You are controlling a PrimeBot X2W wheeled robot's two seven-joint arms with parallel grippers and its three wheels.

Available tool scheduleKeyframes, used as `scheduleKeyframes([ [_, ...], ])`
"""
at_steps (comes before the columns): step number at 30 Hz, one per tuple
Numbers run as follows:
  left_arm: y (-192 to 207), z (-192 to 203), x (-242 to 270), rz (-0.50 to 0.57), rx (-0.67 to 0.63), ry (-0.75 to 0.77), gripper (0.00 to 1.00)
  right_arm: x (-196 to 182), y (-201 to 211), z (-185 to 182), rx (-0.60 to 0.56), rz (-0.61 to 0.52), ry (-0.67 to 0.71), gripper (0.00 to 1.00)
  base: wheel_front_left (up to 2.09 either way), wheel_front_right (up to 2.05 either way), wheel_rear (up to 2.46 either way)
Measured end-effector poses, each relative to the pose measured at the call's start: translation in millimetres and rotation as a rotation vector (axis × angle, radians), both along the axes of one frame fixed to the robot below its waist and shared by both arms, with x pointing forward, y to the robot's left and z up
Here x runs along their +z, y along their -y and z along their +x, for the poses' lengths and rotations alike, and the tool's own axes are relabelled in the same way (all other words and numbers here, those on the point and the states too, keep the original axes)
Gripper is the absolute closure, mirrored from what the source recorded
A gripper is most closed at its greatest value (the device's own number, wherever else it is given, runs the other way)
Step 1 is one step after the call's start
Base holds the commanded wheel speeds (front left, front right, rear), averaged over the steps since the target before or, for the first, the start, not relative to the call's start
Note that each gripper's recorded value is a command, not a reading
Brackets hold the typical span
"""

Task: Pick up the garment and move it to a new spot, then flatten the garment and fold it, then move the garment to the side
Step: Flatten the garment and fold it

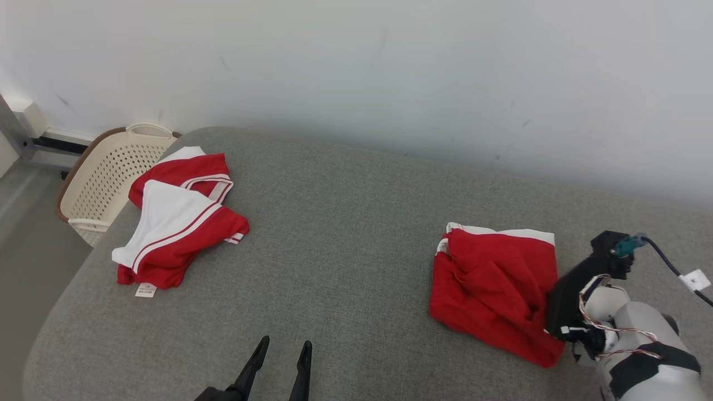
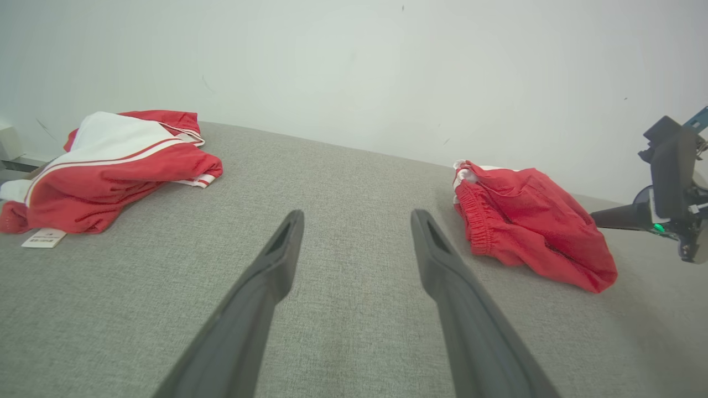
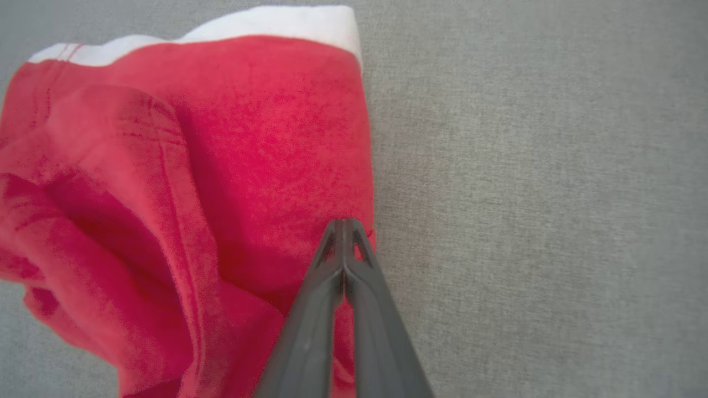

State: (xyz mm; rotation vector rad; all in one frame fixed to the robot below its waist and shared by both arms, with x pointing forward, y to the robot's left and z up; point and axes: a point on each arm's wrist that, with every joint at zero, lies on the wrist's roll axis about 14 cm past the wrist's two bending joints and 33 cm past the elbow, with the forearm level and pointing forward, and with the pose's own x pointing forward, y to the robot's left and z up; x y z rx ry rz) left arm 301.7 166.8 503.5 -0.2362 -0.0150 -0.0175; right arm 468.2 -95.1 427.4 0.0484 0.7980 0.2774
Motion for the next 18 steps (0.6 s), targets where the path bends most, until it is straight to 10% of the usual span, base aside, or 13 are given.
scheduleKeyframes([
  [18,-9.8,-3.2,2.3,-0.002,0.039,0.006,0.0,-6.3,-103.3,-53.0,0.308,0.038,-0.112,1.0,0.0,0.0,0.0],
])
